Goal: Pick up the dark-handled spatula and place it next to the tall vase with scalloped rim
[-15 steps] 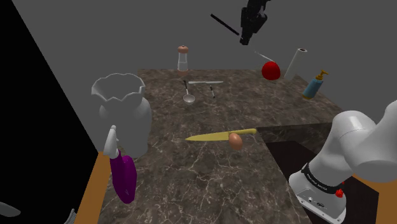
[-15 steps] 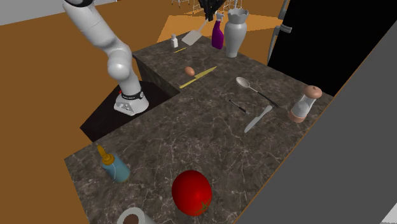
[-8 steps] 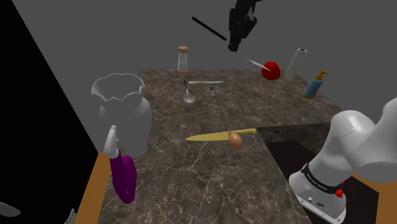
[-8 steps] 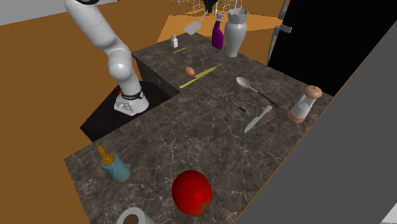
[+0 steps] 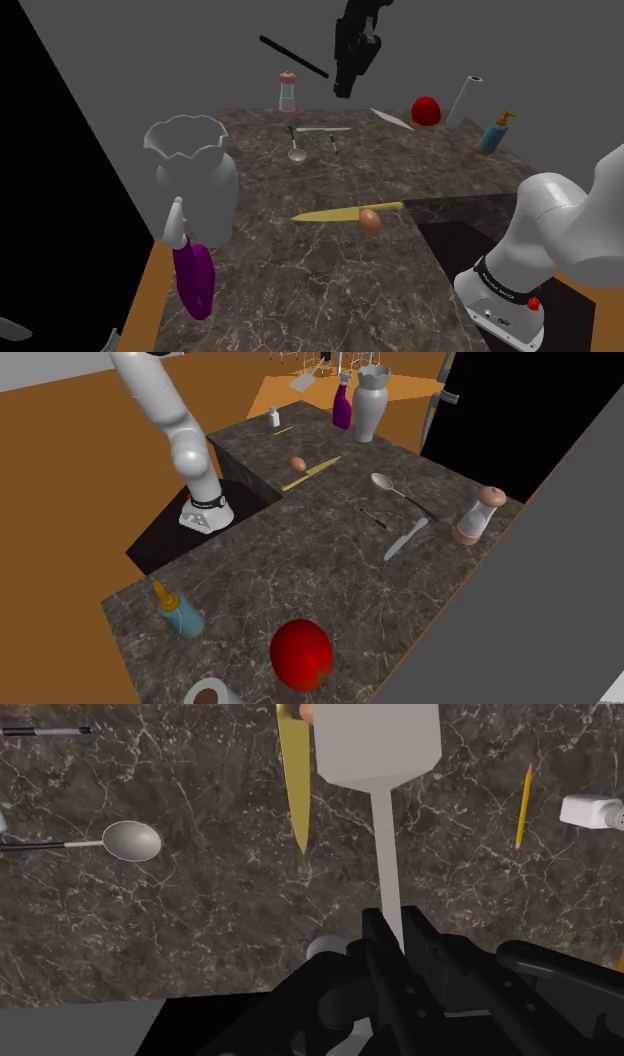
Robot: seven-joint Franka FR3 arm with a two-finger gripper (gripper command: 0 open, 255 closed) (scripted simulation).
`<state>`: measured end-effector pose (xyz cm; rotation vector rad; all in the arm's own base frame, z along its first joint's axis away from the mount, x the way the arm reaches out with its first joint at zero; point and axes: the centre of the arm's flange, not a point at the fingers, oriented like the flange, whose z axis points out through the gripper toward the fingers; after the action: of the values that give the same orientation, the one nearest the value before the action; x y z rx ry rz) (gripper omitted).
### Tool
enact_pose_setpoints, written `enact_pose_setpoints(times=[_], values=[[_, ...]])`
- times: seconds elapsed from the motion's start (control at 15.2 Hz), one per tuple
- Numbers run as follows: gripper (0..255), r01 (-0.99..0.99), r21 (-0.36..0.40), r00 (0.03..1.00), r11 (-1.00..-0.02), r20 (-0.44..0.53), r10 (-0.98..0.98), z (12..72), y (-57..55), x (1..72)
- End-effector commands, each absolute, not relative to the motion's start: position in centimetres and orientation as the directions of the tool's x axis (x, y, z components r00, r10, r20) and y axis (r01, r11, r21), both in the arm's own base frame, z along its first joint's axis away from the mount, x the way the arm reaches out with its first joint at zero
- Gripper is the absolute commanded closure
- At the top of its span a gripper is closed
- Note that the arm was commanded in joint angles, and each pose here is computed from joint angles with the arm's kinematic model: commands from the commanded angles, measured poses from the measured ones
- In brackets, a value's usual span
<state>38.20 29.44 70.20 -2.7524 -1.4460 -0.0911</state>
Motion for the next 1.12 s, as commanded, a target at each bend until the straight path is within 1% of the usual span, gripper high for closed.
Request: enact_pose_setpoints(times=[0.0, 0.99, 1.06], values=[[255, 0.823, 0.000, 0.567, -0.569, 0.066, 0.821, 70.0, 32.1, 37.6], [255, 0.823, 0.000, 0.567, -0.569, 0.066, 0.821, 70.0, 51.4, 32.6], [255, 0.823, 0.000, 0.567, -0.569, 0.066, 0.821, 69.5, 51.4, 32.6]])
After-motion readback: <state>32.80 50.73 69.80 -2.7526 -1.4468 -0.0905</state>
